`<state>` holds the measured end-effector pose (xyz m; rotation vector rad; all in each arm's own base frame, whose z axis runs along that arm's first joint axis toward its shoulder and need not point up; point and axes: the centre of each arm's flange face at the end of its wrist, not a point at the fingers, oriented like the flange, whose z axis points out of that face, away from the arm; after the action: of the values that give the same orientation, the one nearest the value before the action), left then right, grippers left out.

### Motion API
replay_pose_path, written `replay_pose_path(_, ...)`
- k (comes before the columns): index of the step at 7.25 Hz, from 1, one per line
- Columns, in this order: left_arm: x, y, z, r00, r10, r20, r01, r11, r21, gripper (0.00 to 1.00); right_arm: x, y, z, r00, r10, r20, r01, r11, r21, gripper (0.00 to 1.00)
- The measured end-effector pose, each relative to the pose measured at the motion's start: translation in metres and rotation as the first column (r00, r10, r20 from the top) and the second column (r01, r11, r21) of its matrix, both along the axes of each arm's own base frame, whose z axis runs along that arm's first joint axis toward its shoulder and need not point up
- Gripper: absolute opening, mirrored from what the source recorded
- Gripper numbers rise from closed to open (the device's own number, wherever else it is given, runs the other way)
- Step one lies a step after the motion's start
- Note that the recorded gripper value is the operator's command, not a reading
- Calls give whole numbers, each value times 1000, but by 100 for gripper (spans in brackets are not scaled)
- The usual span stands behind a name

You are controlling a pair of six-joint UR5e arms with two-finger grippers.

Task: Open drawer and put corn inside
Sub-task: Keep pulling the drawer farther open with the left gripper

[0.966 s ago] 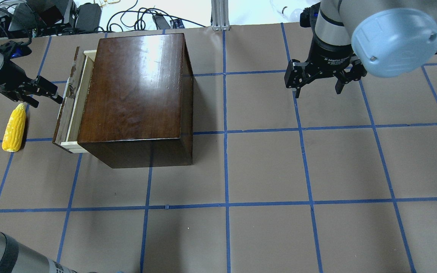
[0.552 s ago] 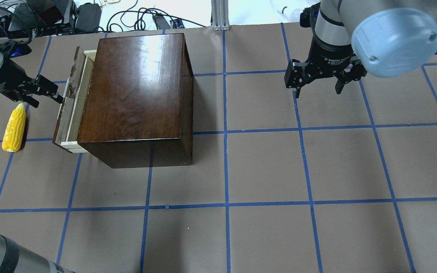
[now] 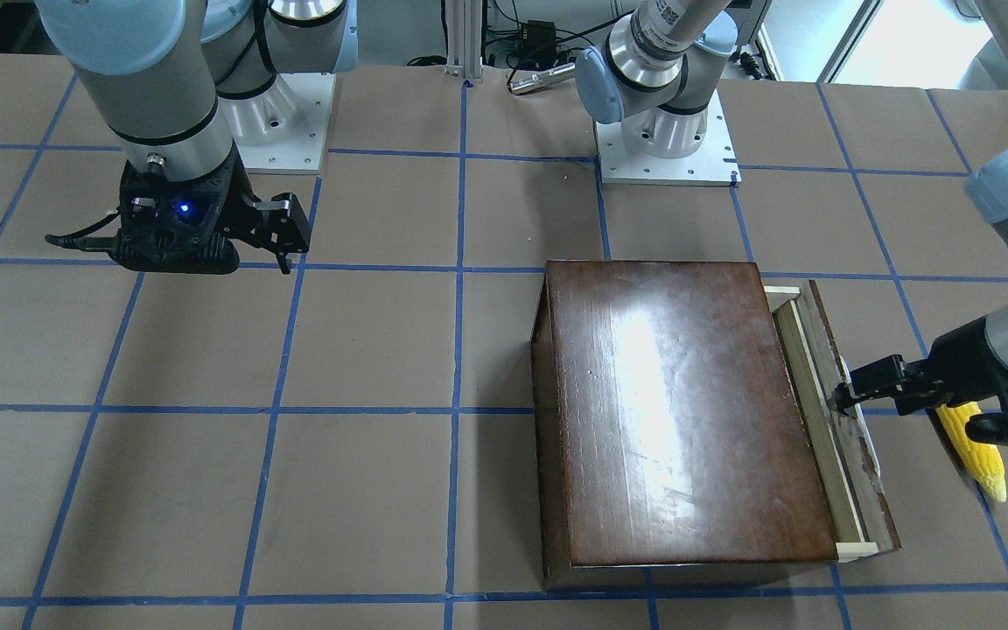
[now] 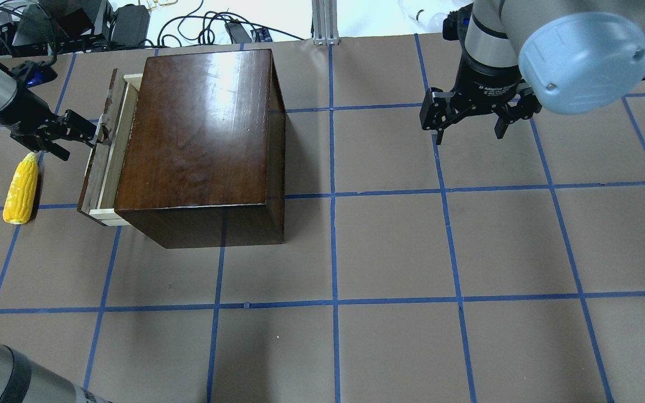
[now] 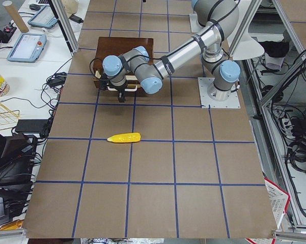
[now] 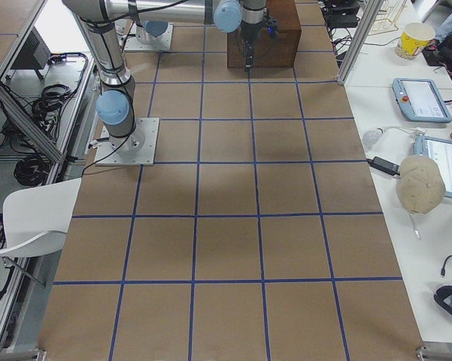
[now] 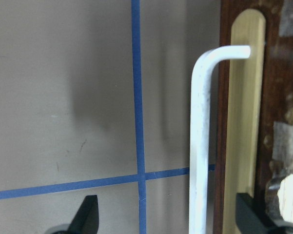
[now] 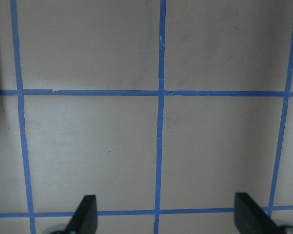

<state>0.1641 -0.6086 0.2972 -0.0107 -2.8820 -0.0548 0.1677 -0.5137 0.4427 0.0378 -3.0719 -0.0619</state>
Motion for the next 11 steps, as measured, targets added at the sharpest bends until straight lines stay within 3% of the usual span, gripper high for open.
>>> replay_pose_path(11,16,-10,-10,999,-32,9,32,999,-13,100,0,0,0,1000,0,0,0,1000,0,100)
